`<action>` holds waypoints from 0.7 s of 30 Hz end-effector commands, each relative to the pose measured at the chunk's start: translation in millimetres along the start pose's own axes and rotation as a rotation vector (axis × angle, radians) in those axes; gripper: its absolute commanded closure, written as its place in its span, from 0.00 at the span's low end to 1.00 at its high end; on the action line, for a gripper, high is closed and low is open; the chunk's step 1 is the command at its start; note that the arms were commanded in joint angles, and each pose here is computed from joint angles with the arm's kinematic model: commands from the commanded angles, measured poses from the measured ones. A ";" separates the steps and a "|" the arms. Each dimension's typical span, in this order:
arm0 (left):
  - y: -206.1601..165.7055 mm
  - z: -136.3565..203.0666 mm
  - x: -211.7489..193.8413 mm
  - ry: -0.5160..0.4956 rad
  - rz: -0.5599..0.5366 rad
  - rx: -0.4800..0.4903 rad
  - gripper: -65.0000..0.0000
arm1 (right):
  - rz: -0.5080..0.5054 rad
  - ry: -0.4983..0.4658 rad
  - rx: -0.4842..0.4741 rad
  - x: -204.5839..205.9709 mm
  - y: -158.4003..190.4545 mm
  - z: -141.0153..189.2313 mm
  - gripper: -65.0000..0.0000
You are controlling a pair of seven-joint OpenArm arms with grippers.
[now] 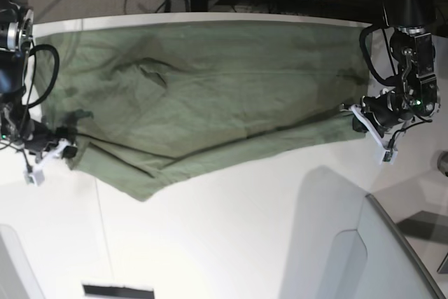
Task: Layout the t-shirt on the table in an organized manner, then fold the t-shirt properly
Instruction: 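Lift both held side edges and fold the hem half toward the collar, then lay the folded half over the collar edge with both grippers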
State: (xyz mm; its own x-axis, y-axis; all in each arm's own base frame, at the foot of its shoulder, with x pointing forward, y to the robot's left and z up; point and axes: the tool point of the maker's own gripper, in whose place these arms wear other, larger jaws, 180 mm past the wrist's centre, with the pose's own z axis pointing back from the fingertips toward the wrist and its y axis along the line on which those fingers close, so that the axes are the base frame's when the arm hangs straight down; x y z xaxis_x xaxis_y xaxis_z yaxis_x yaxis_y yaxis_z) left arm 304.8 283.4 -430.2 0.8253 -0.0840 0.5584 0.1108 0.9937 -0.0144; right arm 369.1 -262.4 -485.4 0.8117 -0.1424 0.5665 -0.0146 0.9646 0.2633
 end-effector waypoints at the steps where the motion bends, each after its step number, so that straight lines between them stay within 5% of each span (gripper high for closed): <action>1: 6.2 5.9 18.2 -0.049 -0.012 0.011 1.00 | 0.010 -0.070 -0.015 29.4 -9.3 9.9 0.66; 11: 7.5 6.5 18.4 -0.049 -0.014 0.013 1.00 | 0.084 -0.072 -0.026 74.5 -2.1 23.0 0.66; 14: 7.5 6.5 18.6 -0.051 -0.014 0.013 1.00 | 0.048 -0.017 -0.058 80.1 -8.5 22.2 0.66; 21: 7.4 6.4 17.8 -0.049 -0.014 0.013 1.00 | 0.195 0.085 -0.151 88.4 -4.2 15.1 0.66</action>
State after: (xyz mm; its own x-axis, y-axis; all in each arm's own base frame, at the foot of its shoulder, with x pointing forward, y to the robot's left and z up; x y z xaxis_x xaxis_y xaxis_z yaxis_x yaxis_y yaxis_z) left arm 305.4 284.0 -429.5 0.8239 -0.0850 0.5603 0.1109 0.9938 -0.0124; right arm 413.3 -277.0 -445.3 0.8774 0.0681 0.4750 -0.0979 0.9945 0.0383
